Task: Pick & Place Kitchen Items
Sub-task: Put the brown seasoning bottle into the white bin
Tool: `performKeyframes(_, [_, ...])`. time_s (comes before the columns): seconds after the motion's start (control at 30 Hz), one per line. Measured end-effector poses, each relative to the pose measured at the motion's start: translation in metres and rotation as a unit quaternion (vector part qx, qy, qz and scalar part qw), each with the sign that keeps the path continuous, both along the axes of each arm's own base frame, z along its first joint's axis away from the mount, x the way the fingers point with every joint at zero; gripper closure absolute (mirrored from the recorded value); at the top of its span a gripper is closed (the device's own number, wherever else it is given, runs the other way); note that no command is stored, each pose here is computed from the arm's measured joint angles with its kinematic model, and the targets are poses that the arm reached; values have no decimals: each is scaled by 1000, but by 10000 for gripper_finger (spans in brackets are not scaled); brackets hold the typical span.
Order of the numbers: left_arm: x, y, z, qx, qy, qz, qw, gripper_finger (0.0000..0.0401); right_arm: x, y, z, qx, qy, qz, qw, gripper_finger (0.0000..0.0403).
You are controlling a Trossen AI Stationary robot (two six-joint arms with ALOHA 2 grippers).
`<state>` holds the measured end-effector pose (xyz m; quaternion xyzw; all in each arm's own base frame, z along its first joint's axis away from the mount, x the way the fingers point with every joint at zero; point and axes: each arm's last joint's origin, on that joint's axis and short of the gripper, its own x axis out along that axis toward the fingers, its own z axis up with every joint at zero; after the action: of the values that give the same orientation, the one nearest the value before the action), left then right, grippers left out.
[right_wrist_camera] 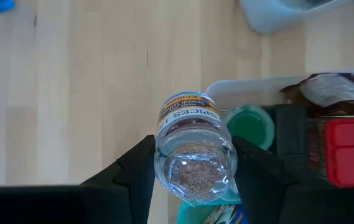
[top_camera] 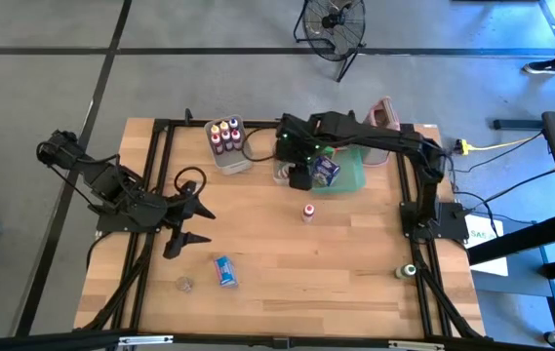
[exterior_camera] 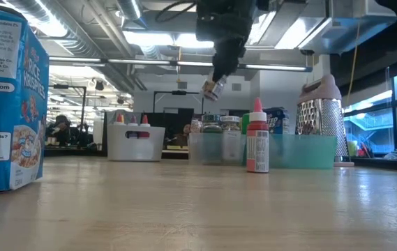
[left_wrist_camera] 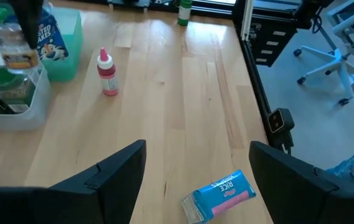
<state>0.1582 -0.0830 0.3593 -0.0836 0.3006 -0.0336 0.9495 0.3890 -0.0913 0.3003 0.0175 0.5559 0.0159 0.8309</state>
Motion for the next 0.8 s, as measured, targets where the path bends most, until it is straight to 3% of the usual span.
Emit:
performKeyframes(0.33, [-5, 4, 2, -1, -2, 21, 1000, 120, -3, 2, -5, 4, 27, 20, 999, 224])
performKeyframes(0.8, [-6, 4, 2, -1, -3, 21, 1000, 120, 8, -12, -44, 2, 96, 13, 995, 224])
